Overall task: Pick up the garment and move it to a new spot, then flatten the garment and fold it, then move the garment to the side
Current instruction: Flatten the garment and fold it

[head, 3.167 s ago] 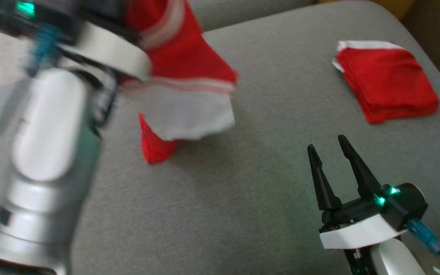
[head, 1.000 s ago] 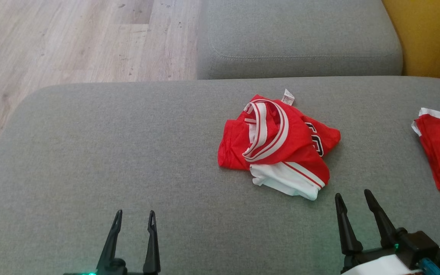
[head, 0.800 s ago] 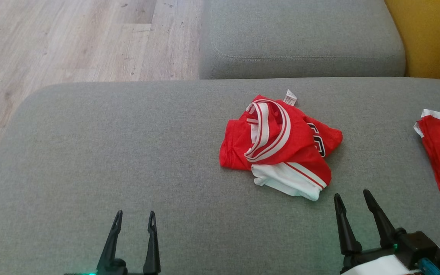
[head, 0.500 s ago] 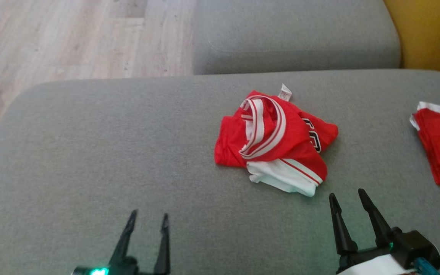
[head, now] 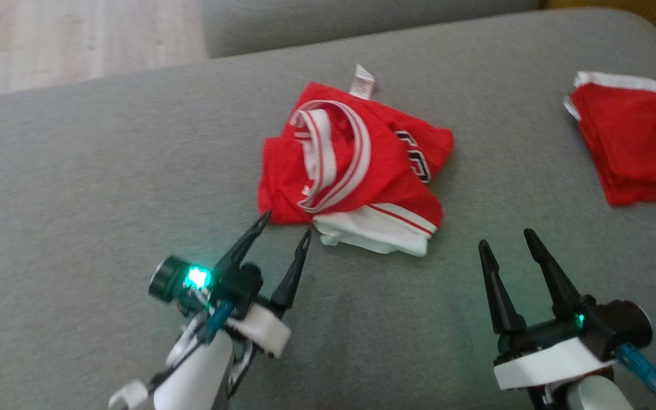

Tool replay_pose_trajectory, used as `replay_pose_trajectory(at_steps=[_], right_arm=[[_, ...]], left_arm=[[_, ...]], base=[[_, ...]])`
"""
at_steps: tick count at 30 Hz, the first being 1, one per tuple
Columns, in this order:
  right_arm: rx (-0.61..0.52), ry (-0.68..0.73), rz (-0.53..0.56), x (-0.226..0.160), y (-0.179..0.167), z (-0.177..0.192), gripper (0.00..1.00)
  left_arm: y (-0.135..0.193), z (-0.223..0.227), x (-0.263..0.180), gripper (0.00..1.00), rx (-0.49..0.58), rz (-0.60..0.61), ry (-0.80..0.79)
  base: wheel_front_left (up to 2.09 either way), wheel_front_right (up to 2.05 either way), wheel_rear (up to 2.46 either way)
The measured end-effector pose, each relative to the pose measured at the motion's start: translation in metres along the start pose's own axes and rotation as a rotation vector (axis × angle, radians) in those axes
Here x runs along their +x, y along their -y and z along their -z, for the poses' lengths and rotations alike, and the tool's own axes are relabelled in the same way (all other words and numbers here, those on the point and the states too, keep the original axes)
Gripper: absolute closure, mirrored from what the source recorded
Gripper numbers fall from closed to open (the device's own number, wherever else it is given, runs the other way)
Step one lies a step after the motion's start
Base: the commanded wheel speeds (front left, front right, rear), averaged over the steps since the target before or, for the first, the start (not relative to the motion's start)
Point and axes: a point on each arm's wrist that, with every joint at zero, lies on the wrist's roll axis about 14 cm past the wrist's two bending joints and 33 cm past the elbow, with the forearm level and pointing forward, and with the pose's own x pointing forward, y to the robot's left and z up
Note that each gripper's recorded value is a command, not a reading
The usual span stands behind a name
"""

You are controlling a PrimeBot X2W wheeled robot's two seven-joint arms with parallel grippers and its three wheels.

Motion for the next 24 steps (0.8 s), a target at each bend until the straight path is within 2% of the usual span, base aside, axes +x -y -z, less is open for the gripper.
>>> replay_pose_trajectory(at_steps=[5,12,13,14,19,24], right_arm=[[-0.002,-0.005,0.066,-0.003,0.020,0.000,0.00],[-0.011,-0.018,0.138,-0.011,0.040,0.002,0.00],[-0.011,-0.020,0.148,-0.012,0.042,0.002,0.00],[-0.012,-0.022,0.156,-0.014,0.044,0.003,0.00],[-0.004,-0.015,0.187,-0.020,0.049,0.001,0.00],[-0.001,0.007,0.205,-0.026,0.051,-0.005,0.00]], left_arm=[[0.012,0.008,0.036,0.00,0.024,0.090,-0.035],[0.027,0.020,0.057,0.00,0.009,0.146,-0.063],[0.029,0.020,0.059,0.52,-0.001,0.150,-0.062],[0.030,0.019,0.061,1.00,-0.015,0.155,-0.059],[0.038,0.015,0.065,1.00,-0.029,0.194,-0.048],[0.055,-0.013,0.068,1.00,-0.050,0.246,0.026]], base=[[0.00,0.00,0.00],[0.00,0.00,0.00],[0.00,0.00,0.00],[0.00,0.00,0.00],[0.00,0.00,0.00],[0.00,0.00,0.00]])
